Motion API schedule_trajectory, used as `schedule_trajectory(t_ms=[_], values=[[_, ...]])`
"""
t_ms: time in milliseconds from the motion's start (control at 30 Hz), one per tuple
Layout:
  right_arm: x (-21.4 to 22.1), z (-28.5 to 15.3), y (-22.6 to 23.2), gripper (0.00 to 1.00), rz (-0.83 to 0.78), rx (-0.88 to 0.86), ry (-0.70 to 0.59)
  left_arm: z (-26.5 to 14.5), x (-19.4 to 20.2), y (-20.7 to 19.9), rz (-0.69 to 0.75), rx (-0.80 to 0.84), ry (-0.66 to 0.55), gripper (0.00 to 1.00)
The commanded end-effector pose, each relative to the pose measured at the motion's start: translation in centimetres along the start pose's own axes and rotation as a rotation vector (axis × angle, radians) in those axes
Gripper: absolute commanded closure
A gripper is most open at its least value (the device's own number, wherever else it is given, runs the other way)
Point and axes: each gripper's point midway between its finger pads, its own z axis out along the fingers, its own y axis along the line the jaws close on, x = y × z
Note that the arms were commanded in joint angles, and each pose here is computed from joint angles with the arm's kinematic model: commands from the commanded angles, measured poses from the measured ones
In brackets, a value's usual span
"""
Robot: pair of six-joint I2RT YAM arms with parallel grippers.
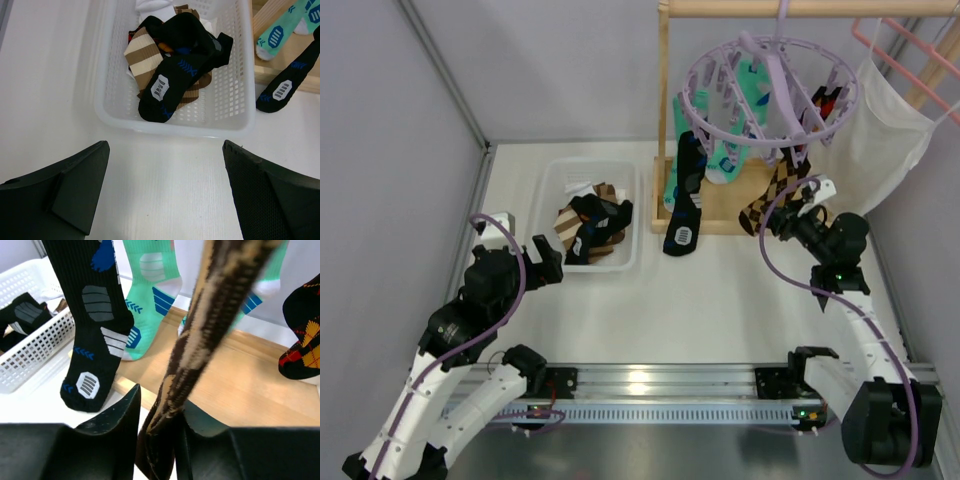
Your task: Remove the socks clipped to the hanger
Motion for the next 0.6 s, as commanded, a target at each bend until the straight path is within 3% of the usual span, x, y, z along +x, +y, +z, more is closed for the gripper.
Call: schedule_trajectory(t_ms=[0, 33, 133, 167, 333, 567], values=[[-2.5, -0.1, 0.4, 0.73, -0.010, -0.010, -0.085, 0.3, -0.7, -0.7, -0.020, 0.021, -0.028, 0.02], [-2.7, -0.1, 0.7, 0.74, -0.013, -0.010, -0.091, 0.3, -0.7, -0.7, -0.022, 0.024, -0.030, 0.02], [-2.4, -0.2, 1.0, 0.90, -0.014, 0.026, -0.102, 0.5, -0.8, -0.8, -0.025, 0.017, -0.023, 0.02], [-2.4, -0.1, 1.9, 1.00, -0.004, 0.009, -0.112, 0.6, -0.8, -1.0, -0.025, 0.021, -0.017, 0.02], [-4.2, 0.0, 3.7, 1.00, 0.053, 0.084, -0.192, 0.7, -2.0, -4.2, -0.087, 0.117, 0.039, 0.02], [-4.2, 0.4, 8.2, 1.00, 0.110, 0.150, -0.207, -1.7, -11.7, -11.8, -0.120, 0.352, -0.019, 0.02]])
